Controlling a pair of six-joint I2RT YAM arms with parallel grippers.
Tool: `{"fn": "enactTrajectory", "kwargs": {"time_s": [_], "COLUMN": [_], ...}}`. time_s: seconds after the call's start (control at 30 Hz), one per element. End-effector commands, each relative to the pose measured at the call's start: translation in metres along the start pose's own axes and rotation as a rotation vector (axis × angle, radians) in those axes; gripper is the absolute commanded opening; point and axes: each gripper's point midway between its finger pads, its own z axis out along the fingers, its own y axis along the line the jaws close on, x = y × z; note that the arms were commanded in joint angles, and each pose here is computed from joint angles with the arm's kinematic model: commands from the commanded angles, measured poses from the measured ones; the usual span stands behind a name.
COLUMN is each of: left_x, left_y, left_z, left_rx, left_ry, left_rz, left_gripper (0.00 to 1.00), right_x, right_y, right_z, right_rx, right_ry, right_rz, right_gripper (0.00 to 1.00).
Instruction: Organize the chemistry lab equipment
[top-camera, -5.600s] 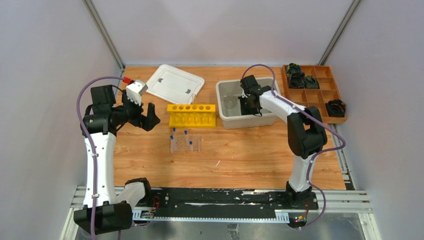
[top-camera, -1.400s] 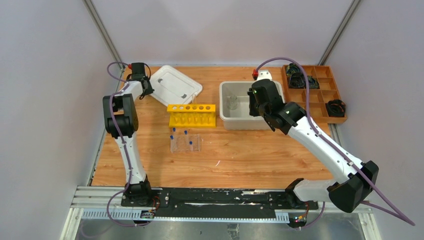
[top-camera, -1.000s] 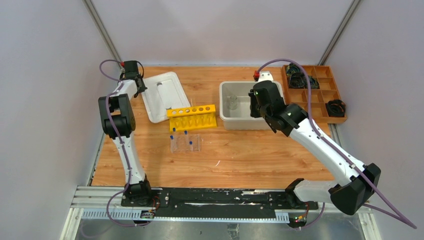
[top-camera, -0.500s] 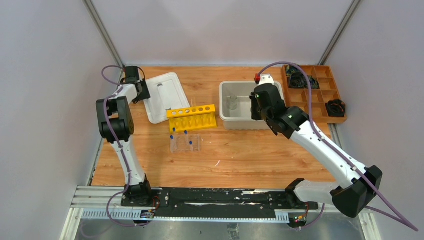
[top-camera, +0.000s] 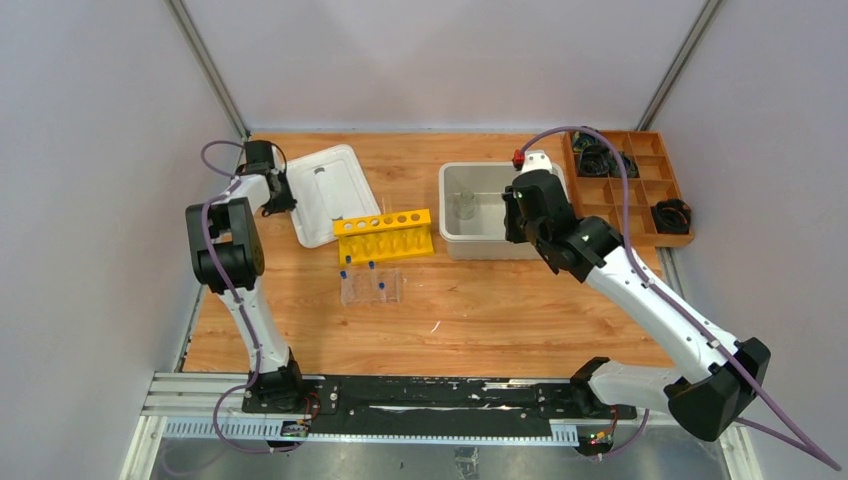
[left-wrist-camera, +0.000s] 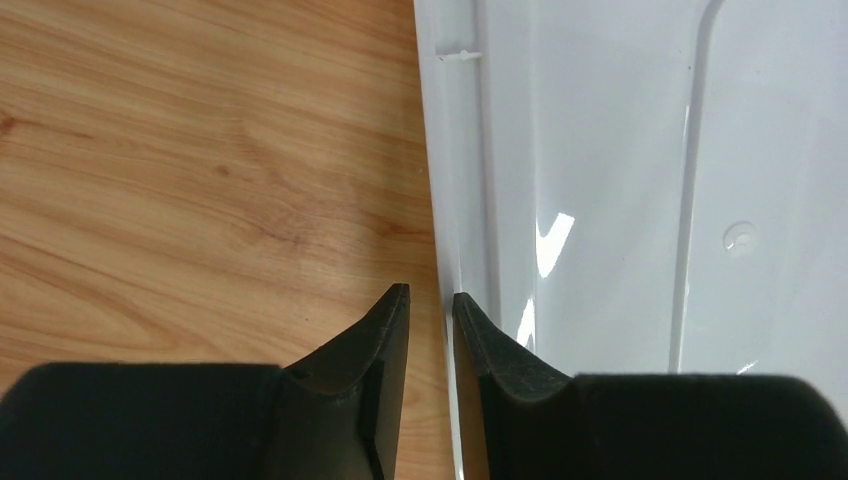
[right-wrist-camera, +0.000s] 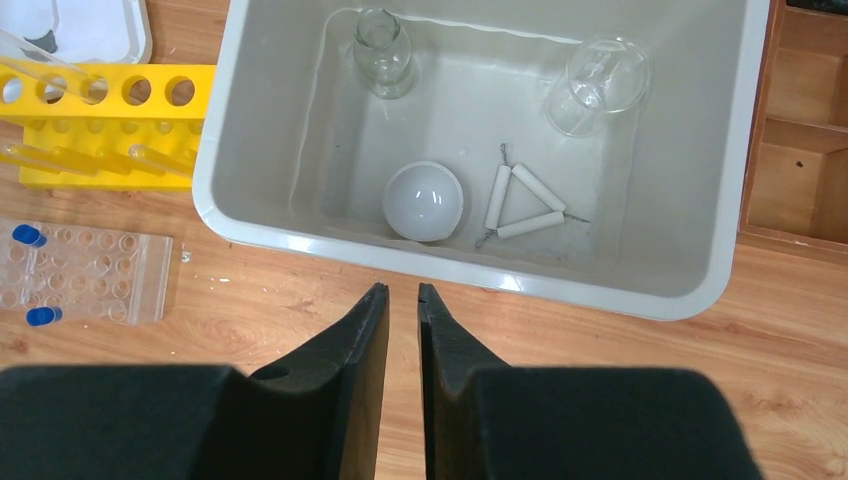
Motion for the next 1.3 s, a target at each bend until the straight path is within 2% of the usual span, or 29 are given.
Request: {"fn": "enactTrajectory", "kwargs": {"time_s": [0.0,0.27,0.43,0.6,0.63,0.83,1.27], "left_x": [0.002,-0.007,0.001,-0.005,-0.011,-0.055,-0.138], "left_y": [-0.003,-0.010,-0.009,-0.003,-0.004,-0.025,-0.058], "left_z": [0.006,0.011,0.018,0.009,0.004,-0.037,-0.129], "left_rx": [0.026,0.061,0.053,0.031,0.033,0.118,-0.052], "left_ry": [0.043,0.076,0.105,0.077,0.055,-0.082,-0.461], "left_rz": [0.012,0.038,0.042,0.054,0.057,0.041,0.337], "left_gripper": [0.26,0.24,0.25,0.03,0.00,0.00,0.00], "right_x": [-0.003,-0.008,-0.011,-0.012,-0.011,-0.008,0.001], "right_y": [0.000,0.001,0.000,-0.003,-0.003,0.002,0.003], "right_z": [-0.009,-0.015,-0.021,-0.027,-0.027,-0.026,-0.030], "right_rx": [-0.005,-0.021,-0.027,-0.027,-0.028,-0.050,-0.078], "right_ry": [-0.026,-0.046,-0.059,-0.069,-0.071,-0.057,-0.053], "right_rz": [0.001,0.005,0.009,0.014,0.016,0.024,0.043], "right_gripper": [0.21,0.18,0.15,0.14,0.13,0.12,0.11]}}
